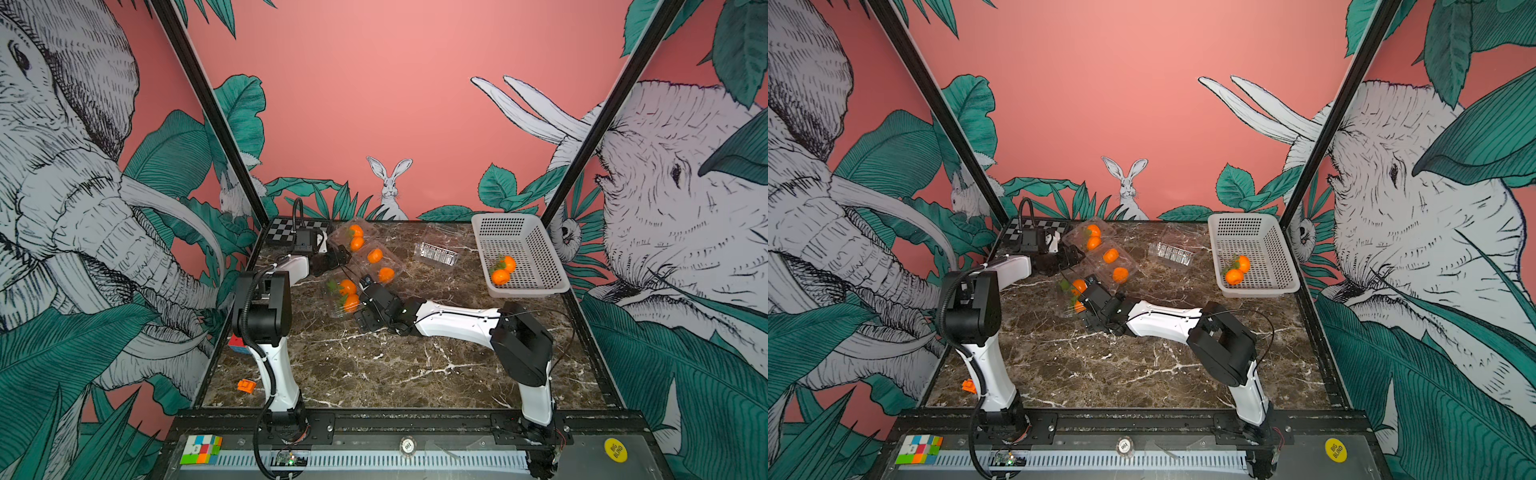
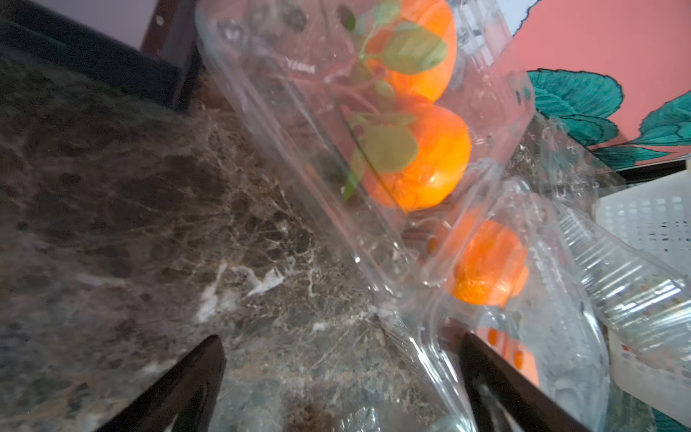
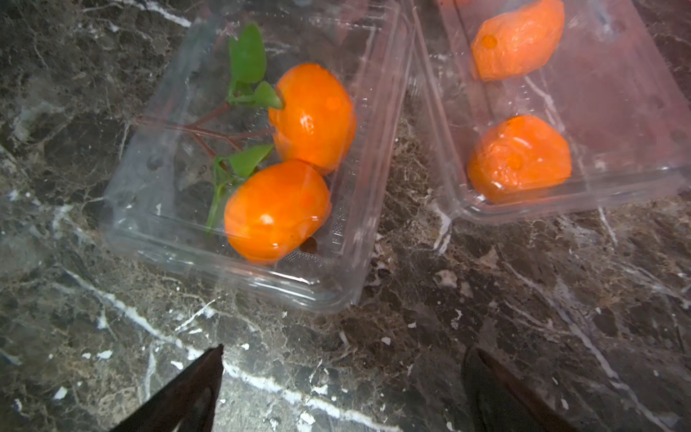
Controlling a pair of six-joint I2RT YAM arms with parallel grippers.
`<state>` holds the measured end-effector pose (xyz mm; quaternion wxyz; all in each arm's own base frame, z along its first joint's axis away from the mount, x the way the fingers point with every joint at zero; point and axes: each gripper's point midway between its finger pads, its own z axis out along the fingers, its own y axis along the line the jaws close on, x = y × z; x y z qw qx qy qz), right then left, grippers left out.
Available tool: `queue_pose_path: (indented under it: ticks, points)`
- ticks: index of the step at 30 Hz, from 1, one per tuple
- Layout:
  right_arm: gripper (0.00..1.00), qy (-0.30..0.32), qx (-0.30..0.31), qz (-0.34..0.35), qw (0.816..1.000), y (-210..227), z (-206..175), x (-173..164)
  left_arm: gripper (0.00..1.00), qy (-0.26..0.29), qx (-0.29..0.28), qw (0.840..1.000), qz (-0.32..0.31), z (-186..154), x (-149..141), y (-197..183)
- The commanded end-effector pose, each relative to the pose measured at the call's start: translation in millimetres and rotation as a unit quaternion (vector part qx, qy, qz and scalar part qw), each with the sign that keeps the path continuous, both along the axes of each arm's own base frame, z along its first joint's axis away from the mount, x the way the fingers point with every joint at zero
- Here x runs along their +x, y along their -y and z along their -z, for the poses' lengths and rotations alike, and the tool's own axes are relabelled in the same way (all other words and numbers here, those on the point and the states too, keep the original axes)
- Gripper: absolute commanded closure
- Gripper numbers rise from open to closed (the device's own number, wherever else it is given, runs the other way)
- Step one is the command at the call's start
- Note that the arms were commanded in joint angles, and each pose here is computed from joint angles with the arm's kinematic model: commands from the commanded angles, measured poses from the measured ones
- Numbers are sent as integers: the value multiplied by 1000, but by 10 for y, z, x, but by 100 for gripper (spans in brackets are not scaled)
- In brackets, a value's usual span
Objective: Take oranges out of containers
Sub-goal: Move the packing box to the center of the board.
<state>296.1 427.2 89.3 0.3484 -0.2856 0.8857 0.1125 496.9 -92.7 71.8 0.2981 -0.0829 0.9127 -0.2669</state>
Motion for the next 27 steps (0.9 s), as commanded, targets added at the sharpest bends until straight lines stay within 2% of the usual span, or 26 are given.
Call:
queue_pose_path:
  ticks: [1,8,11,17,21,27]
  points:
    - [2,-11,-16,5,1000,110,157,2,1,56,-35,998,-4,-382,-30,53]
    - [1,-44,3,56,997,451,210,235,1,60,-68,995,-28,-427,-367,71]
    - [2,-53,-5,65,996,649,289,257,1,67,-71,995,-20,-477,-542,171]
    - [1,-58,-9,78,995,764,262,329,1,76,-61,995,7,-597,-889,469]
    - [1,-65,-16,115,991,974,202,428,1,72,-57,996,19,-588,-1172,640]
    - [1,-79,-4,162,984,1335,79,544,1,51,-44,998,17,-389,-1471,624]
